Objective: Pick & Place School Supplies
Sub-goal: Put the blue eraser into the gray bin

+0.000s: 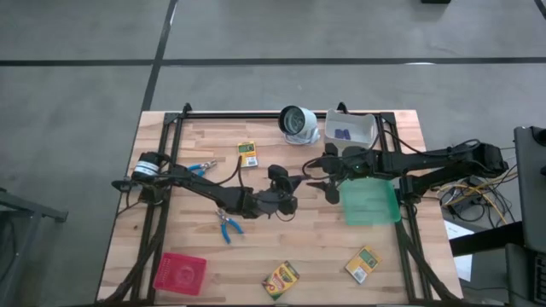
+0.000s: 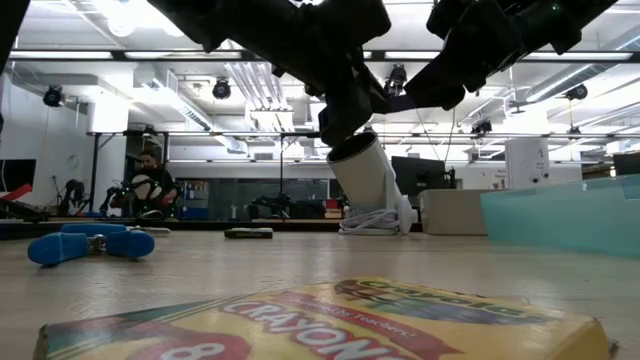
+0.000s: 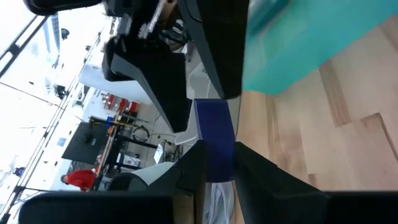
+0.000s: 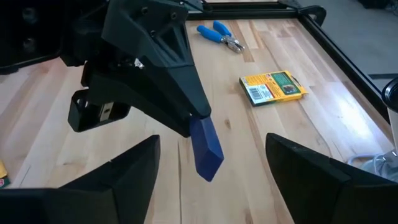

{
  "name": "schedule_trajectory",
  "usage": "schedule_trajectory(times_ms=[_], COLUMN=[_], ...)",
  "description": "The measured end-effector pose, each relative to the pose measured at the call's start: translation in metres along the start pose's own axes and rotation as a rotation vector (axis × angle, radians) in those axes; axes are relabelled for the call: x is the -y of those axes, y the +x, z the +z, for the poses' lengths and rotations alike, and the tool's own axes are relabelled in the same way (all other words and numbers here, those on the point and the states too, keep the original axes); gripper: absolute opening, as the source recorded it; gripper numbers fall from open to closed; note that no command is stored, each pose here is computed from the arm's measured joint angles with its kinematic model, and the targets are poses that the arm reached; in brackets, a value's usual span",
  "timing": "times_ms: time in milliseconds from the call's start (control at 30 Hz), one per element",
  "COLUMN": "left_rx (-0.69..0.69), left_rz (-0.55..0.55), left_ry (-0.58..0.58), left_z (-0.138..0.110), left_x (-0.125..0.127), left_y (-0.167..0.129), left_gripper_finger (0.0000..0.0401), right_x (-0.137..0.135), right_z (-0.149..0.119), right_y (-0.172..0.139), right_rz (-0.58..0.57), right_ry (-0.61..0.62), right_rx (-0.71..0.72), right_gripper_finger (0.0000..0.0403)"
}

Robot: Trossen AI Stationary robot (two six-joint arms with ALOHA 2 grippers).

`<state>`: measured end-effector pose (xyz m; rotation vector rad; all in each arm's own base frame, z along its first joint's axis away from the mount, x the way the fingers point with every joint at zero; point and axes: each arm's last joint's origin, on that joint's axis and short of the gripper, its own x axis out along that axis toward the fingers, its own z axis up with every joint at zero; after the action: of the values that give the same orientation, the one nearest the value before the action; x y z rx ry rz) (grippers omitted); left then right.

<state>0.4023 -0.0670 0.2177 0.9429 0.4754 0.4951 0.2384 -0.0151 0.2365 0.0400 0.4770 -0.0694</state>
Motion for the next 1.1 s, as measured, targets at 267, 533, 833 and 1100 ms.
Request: schedule_trajectory(times_ms=[267,533,833,1100], left_rx=[0.011,0.051,0.048,0.047], left_rz=[0.011,0.027,0.024,0.025], left_ry=[0.008,0.014,0.019,0.019], left_z=[0.0013,0.0049,0.0045,0.0045], left_x=[-0.0015,-0.0049,-0.0045,-0.0045], left_y=[0.0,0.0,0.0,0.0], left_gripper_finger=[0.0071,0.0071,0.0071,0.0071], right_x=[0.0,0.0,0.0001,0.0001], right_z=[0.0,0.0005,0.0005,0.0003], right_y=[0.0,0.0,0.0,0.0001], right_rz=[0.0,0.001,0.0,-0.001], right_ry=[0.0,-0.003,-0.003,-0.029], right_rx=[0.0,0.005,0.005,0.003], right_gripper_finger=[0.0264,0.0239,0.0204,0.0147])
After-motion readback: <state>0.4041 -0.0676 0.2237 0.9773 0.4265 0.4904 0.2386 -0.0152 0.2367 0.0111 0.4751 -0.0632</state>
